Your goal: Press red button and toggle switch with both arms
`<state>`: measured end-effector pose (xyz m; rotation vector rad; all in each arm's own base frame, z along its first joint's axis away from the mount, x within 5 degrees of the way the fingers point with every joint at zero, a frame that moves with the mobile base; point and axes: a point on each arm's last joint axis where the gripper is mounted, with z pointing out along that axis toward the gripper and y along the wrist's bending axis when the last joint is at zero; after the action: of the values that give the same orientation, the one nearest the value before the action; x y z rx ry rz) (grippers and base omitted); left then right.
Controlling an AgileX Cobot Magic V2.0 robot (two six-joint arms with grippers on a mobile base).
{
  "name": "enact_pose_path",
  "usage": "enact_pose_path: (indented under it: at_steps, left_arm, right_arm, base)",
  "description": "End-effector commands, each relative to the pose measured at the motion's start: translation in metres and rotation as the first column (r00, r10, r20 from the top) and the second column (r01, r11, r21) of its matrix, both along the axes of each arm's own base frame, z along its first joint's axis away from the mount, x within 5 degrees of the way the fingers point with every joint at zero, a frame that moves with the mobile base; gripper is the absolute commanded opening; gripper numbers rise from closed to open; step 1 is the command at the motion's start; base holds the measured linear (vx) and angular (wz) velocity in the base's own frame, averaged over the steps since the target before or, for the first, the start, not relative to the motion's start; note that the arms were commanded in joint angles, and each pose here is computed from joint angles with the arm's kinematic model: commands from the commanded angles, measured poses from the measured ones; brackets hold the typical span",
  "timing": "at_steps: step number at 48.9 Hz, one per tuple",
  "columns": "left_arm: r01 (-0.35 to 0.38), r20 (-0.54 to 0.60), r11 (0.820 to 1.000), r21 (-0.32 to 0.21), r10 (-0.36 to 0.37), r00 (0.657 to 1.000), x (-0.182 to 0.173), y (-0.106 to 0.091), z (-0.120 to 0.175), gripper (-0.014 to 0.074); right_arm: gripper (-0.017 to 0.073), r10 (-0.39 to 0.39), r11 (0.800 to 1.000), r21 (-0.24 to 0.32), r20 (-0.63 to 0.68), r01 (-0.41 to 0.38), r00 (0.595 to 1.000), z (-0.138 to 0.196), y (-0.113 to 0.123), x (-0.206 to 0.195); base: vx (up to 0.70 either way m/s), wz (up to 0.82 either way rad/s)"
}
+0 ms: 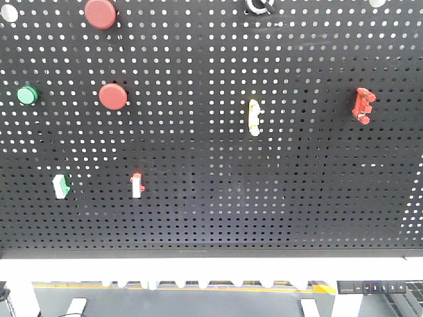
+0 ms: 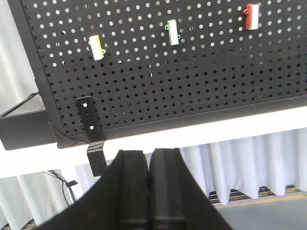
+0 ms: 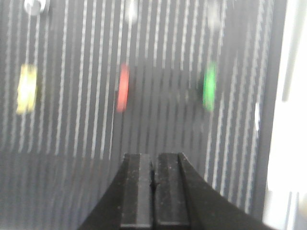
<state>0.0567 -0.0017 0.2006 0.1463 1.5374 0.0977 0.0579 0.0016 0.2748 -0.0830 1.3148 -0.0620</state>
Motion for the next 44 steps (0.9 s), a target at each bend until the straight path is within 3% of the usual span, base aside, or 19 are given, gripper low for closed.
enact_pose_path:
  at_steps: [1,6,11,44]
  left_arm:
    - [0.006,0.041,1.0,-0.019,-0.005,0.999,0.001,-0.001,-0.003,0.0002]
    - [0.006,0.041,1.0,-0.019,-0.005,0.999,0.001,-0.001,-0.003,0.0002]
    - [0.006,0.045,1.0,-0.019,-0.005,0.999,0.001,-0.001,-0.002,0.0002]
    - [0.006,0.045,1.0,-0.019,-0.005,0.999,0.001,-0.001,-0.002,0.0002]
  right_arm:
    - [0.0,-0.003,1.0,0.011,0.038,0.003,0.999,-0.023,0.0,-0.006]
    - [0.0,-0.003,1.0,0.009,0.002,0.003,1.0,-0.059,0.0,-0.005]
    - [0.0,-0.008,1.0,-0.001,-0.118,0.008,0.993,-0.068,-0.001,-0.003]
    - [0.0,-0.008,1.0,-0.002,-0.144,0.008,0.99,-0.071,-0.001,-0.002]
  base:
    - [0.0,0.0]
    - [0.0,0.0]
    - [0.0,0.0]
    - [0.0,0.0]
